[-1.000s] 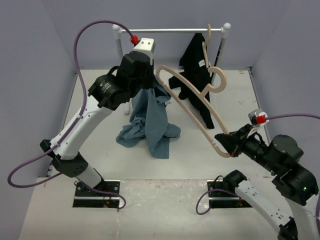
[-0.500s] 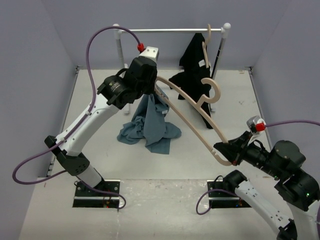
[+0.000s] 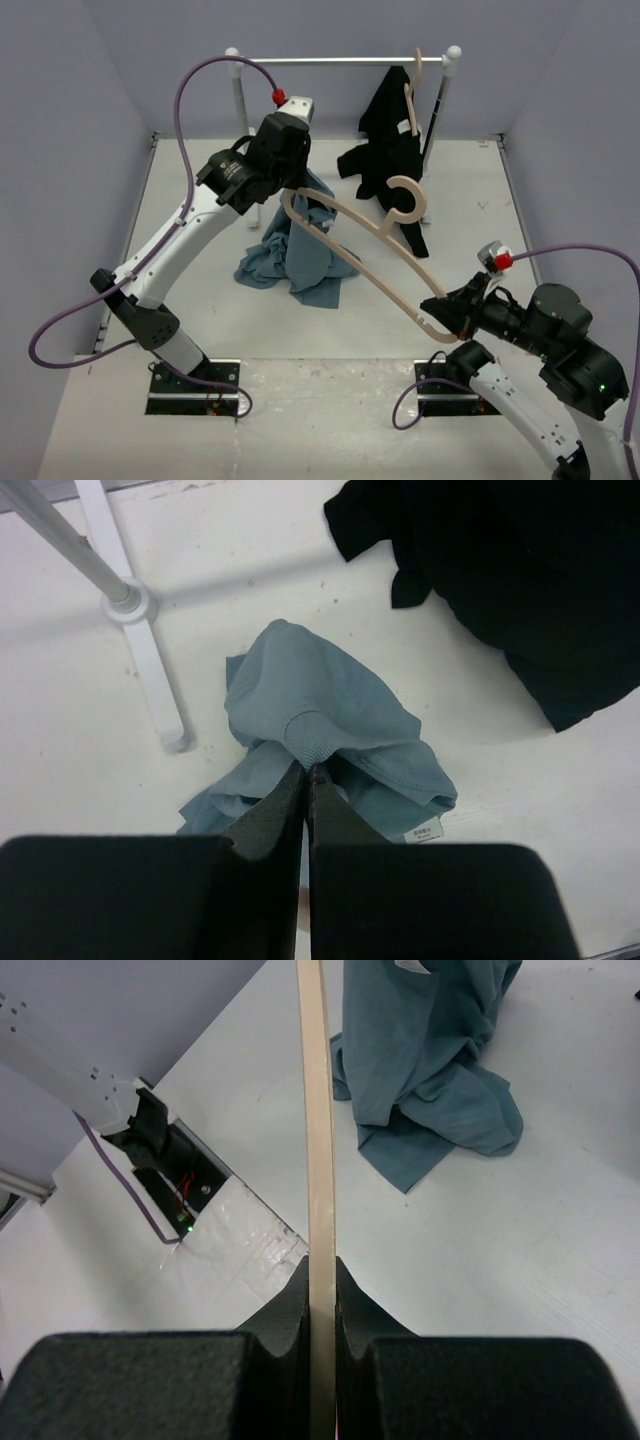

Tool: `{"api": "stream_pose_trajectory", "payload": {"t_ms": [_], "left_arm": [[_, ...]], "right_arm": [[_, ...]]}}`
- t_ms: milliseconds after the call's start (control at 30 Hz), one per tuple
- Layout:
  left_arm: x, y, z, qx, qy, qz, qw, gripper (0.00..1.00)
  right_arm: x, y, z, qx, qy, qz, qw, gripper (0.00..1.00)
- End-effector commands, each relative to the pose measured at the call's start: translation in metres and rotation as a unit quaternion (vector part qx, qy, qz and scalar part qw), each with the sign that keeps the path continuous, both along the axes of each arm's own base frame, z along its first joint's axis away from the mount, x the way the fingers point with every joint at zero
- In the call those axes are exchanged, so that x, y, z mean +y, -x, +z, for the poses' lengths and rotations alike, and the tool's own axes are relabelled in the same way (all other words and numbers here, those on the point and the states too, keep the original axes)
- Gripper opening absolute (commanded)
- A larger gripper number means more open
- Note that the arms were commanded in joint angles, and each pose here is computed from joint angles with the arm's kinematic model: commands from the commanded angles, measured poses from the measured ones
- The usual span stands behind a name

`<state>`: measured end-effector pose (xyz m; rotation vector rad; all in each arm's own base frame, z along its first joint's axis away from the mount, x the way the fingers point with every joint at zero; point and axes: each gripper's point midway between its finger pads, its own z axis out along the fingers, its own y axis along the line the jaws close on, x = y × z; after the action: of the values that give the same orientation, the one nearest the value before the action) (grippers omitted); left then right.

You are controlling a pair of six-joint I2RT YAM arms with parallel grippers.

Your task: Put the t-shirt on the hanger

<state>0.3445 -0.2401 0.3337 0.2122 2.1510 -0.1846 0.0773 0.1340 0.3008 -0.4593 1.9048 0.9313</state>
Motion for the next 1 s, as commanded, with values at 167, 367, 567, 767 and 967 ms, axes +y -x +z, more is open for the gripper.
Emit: {"api": "stream_pose_trajectory", "payload": {"t_ms": [167, 367, 567, 767, 967], "left_arm": [[0.008, -0.003, 0.005, -0.016, 0.012, 0.019, 1.000, 0.00], [0.004, -0.008, 0.004, -0.016, 0.009, 0.020, 1.000, 0.00], [-0.002, -0.004, 0.005, -0.012, 0.025, 0.005, 1.000, 0.00], [-0.018, 0.006, 0.007, -0.002, 0.058, -0.039, 0.998, 0.00], [-0.031, 0.024, 0.015, 0.005, 0.100, -0.086, 0.991, 0.00]], "right_arm": [[-0.008, -0.008, 0.027, -0.034, 0.003, -0.028, 0.999, 0.00], [-0.021, 0.003, 0.023, -0.032, 0.003, -0.043, 0.999, 0.00], [-0.018, -0.007, 0.013, -0.016, 0.021, -0.050, 0.998, 0.00], [-0.003, -0.027, 0.011, -0.014, 0.022, -0.044, 0.999, 0.00], [0.025, -0.052, 0.015, 0.000, 0.013, -0.016, 1.000, 0.00]]}}
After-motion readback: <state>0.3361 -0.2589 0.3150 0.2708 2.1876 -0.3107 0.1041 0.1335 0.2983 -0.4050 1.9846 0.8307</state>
